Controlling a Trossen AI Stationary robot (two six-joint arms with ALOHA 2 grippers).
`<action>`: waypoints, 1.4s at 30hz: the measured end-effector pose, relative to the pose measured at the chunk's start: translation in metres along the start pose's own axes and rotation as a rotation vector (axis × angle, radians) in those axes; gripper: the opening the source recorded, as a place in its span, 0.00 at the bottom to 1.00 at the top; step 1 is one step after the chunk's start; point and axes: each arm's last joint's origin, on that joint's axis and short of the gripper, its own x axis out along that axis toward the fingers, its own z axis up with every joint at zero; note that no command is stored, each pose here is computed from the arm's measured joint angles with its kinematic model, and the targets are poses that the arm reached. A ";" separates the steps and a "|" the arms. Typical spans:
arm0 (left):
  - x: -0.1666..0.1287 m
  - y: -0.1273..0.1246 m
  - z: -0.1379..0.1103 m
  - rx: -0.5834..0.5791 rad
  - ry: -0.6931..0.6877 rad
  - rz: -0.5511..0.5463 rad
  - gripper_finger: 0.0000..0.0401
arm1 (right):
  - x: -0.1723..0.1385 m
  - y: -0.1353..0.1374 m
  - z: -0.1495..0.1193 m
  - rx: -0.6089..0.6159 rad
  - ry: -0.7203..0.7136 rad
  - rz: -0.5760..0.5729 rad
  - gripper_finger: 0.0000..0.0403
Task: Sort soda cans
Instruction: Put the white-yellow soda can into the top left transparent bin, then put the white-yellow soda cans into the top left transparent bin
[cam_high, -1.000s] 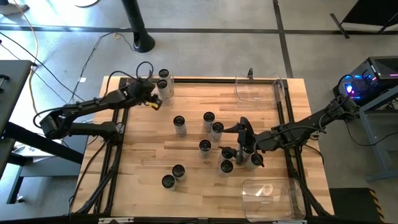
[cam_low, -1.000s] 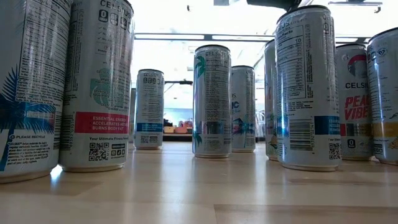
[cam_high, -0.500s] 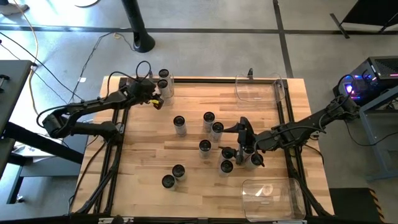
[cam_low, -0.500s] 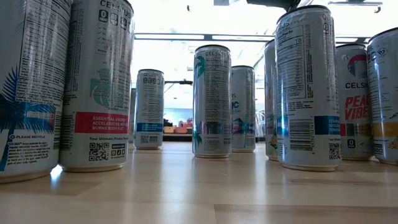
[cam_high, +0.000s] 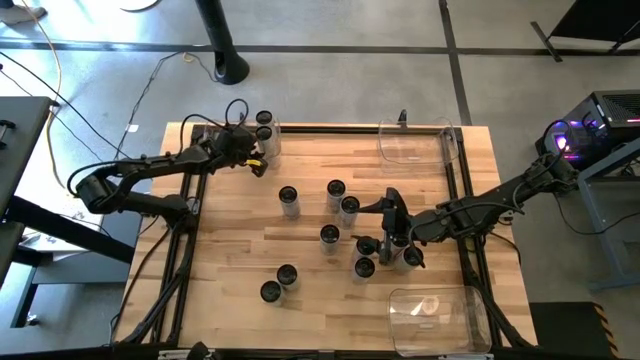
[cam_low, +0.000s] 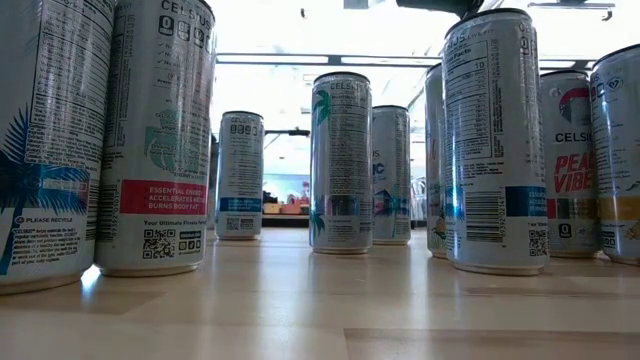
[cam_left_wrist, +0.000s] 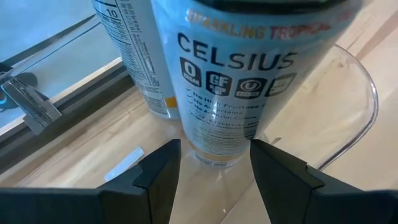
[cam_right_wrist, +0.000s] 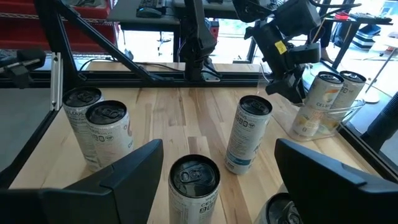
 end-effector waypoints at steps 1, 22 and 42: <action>0.000 0.000 0.000 0.001 -0.001 0.000 0.46 | 0.000 0.000 0.000 0.004 0.000 0.000 0.76; -0.028 0.011 0.004 -0.037 -0.046 0.100 0.46 | 0.000 0.000 0.000 0.022 0.001 -0.001 0.76; 0.004 0.014 0.000 -0.033 0.004 0.148 0.46 | 0.000 0.000 -0.001 0.027 0.010 -0.002 0.76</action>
